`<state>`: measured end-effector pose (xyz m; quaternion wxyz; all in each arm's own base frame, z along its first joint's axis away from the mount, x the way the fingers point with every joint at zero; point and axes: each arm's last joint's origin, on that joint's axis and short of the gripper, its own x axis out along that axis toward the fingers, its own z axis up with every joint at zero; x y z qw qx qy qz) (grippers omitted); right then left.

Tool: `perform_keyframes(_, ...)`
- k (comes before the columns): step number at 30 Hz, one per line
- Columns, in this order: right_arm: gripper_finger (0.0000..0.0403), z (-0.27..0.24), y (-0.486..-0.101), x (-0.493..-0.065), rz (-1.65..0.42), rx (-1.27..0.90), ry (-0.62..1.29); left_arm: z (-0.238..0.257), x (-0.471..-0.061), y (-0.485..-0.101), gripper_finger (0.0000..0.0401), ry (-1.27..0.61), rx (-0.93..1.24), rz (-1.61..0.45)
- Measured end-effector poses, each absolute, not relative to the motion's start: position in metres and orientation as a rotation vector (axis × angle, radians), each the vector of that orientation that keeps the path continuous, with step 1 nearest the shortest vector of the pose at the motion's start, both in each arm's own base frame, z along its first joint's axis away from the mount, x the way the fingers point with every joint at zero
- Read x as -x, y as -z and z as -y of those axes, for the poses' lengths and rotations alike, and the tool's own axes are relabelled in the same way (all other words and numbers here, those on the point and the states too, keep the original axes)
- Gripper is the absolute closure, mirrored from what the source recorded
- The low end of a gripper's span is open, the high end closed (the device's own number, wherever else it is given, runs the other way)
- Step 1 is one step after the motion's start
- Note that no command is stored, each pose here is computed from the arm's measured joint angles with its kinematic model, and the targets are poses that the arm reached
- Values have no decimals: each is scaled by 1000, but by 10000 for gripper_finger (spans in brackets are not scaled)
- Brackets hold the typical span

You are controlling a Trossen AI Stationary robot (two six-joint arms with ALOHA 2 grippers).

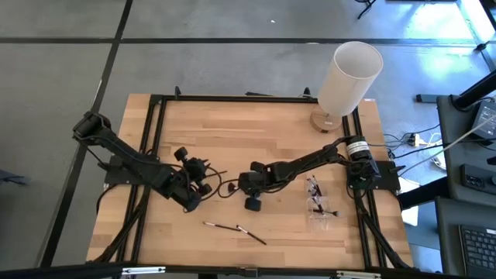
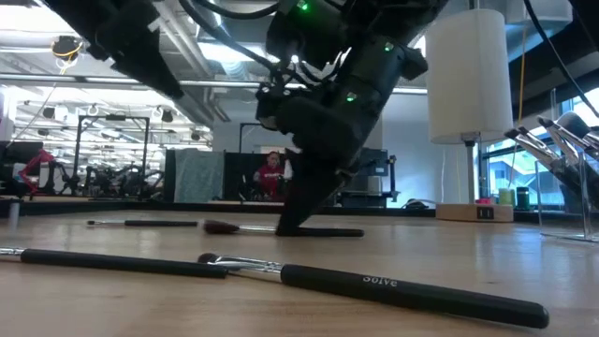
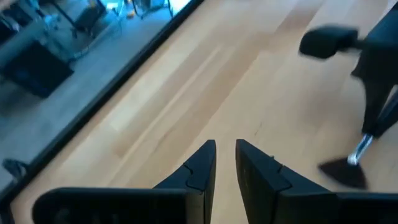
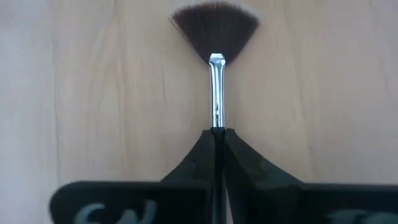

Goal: Put items in baskets/containers
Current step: Put the highlighter brush into the middle section of the transparent organizer

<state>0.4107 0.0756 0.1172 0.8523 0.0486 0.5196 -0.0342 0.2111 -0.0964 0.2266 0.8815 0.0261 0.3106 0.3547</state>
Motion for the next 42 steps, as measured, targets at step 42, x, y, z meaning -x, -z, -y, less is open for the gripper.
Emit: perform_keyframes(42,377,-88,-244,-174,-463,-211,288,111,-213,-211,342,-747,11,-641)
